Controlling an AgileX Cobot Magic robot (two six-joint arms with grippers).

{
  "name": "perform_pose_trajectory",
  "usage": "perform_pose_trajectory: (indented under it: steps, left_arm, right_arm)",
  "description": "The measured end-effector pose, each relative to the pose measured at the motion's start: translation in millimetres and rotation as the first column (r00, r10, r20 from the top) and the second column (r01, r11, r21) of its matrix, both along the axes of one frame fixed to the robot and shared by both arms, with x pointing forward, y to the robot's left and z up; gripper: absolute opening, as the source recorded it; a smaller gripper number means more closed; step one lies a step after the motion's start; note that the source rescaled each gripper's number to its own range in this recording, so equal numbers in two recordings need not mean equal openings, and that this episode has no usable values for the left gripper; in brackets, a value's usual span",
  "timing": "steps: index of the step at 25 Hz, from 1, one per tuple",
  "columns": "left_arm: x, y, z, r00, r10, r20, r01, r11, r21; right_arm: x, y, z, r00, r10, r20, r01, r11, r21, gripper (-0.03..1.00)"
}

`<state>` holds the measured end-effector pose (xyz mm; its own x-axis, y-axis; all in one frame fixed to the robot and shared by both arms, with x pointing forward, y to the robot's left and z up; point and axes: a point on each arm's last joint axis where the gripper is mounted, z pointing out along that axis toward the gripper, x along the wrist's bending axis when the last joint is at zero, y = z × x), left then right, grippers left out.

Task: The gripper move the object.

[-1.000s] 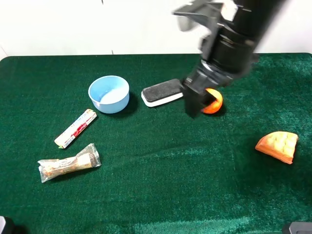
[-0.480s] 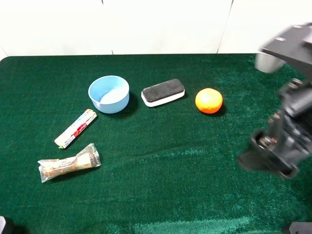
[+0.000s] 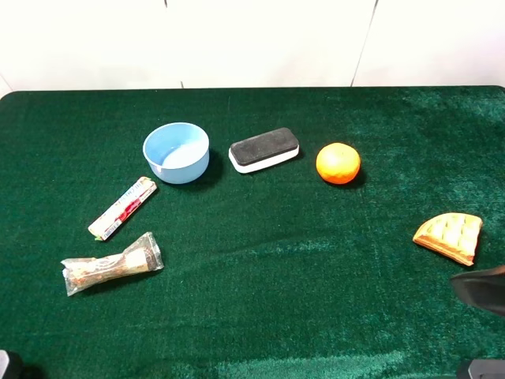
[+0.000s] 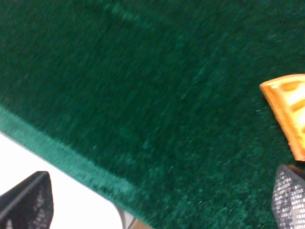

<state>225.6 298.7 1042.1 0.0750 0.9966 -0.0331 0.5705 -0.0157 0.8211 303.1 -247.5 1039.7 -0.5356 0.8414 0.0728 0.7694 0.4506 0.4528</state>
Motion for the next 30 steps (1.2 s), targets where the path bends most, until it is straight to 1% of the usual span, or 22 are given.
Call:
perform_pose_trajectory:
  steps: [3,8,11,13,16,18,22,25,27,30]
  left_arm:
    - [0.0,0.0,0.0,1.0,0.0,0.0,0.0,1.0,0.0]
    - [0.0,0.0,0.0,1.0,0.0,0.0,0.0,1.0,0.0]
    - [0.0,0.0,0.0,1.0,0.0,0.0,0.0,1.0,0.0]
    - [0.0,0.0,0.0,1.0,0.0,0.0,0.0,1.0,0.0]
    - [0.0,0.0,0.0,1.0,0.0,0.0,0.0,1.0,0.0]
    - [0.0,0.0,0.0,1.0,0.0,0.0,0.0,1.0,0.0]
    - [0.0,0.0,0.0,1.0,0.0,0.0,0.0,1.0,0.0]
    - [0.0,0.0,0.0,1.0,0.0,0.0,0.0,1.0,0.0]
    - [0.0,0.0,0.0,1.0,0.0,0.0,0.0,1.0,0.0]
    - [0.0,0.0,0.0,1.0,0.0,0.0,0.0,1.0,0.0]
  right_arm:
    - [-7.9,-10.5,4.5,0.995,-0.036,0.091,0.032,0.998,0.045,1.0]
    - [-21.4,-25.1,12.9,0.969,-0.133,0.206,0.109,0.987,0.122,1.0]
    - [-31.1,-33.2,16.5,0.942,-0.174,0.287,0.138,0.98,0.142,1.0]
    - [-37.8,-36.2,18.2,0.924,-0.172,0.342,0.13,0.981,0.142,1.0]
    - [-47.6,-39.7,19.8,0.889,-0.186,0.419,0.141,0.981,0.137,1.0]
    - [-53.9,-41.4,20.3,0.861,-0.214,0.462,0.169,0.976,0.138,1.0]
    - [-66.3,-41.9,20.0,0.806,-0.266,0.529,0.213,0.964,0.161,1.0]
    - [-75.8,-41.2,19.5,0.77,-0.289,0.568,0.218,0.957,0.191,1.0]
    - [-77.5,-40.9,19.3,0.764,-0.295,0.574,0.223,0.955,0.195,1.0]
    - [-77.8,-38.9,19.6,0.768,-0.297,0.567,0.212,0.954,0.213,1.0]
